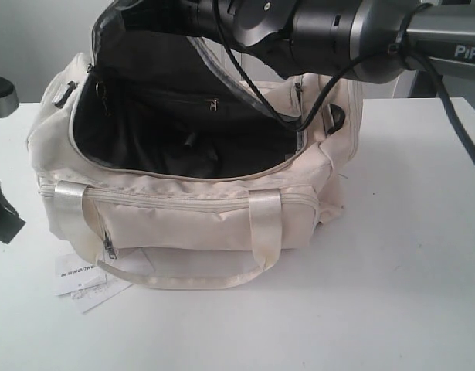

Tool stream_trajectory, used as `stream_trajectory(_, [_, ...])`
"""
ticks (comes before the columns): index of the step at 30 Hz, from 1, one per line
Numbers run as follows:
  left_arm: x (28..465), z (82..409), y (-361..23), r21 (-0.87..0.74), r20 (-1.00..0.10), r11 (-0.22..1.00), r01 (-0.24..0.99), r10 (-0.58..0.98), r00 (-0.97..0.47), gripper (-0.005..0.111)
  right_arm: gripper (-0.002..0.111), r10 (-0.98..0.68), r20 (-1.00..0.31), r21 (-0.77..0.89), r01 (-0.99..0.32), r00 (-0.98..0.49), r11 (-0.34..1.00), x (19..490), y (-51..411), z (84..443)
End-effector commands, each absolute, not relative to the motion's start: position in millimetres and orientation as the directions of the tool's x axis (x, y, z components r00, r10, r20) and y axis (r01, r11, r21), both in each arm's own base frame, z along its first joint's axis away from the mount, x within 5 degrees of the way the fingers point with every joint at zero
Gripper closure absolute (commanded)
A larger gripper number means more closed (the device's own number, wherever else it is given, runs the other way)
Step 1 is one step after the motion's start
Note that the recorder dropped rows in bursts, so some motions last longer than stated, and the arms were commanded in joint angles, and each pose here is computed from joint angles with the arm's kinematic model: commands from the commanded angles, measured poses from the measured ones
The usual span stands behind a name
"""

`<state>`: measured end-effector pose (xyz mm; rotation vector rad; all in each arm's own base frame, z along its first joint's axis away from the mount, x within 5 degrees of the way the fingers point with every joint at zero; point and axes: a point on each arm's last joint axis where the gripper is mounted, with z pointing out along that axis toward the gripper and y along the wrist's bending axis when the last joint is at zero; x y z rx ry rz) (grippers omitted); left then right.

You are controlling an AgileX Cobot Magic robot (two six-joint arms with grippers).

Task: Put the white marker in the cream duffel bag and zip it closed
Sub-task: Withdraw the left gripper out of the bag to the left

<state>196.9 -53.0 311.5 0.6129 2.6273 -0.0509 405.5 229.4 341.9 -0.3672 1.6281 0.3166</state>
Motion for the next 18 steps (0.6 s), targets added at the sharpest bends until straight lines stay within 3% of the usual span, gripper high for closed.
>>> stream_trajectory(1, [189.9,313.1,-65.2,-0.088,-0.444,0.881,0.464,0.383,-0.810,0.107,0.108,-0.024,-0.999,-0.005,-0.394,-0.044,0.919,405.0,223.3,352.1])
stream_trajectory(4, [196.8,318.7,-72.0,-0.143,-0.540,0.884,0.445,0.307,-0.784,0.107,0.108,-0.024,-0.999,-0.005,-0.394,-0.044,0.919,405.0,223.3,352.1])
stream_trajectory(8, [206.8,333.7,-58.5,-0.076,-0.595,0.912,0.402,0.282,-0.753,0.107,0.108,-0.024,-0.999,-0.005,-0.394,-0.044,0.919,405.0,223.3,352.1])
stream_trajectory(14, [239.4,351.9,-0.8,-0.044,-0.632,0.986,0.161,0.097,-0.769,0.107,0.108,-0.022,-0.999,-0.003,-0.394,-0.044,0.919,405.0,223.3,352.1])
stream_trajectory(18, [266.2,344.8,31.0,-0.134,-0.613,0.991,0.025,-0.063,-0.788,0.107,0.108,-0.022,-0.999,-0.003,-0.394,-0.044,0.919,405.0,223.3,352.1])
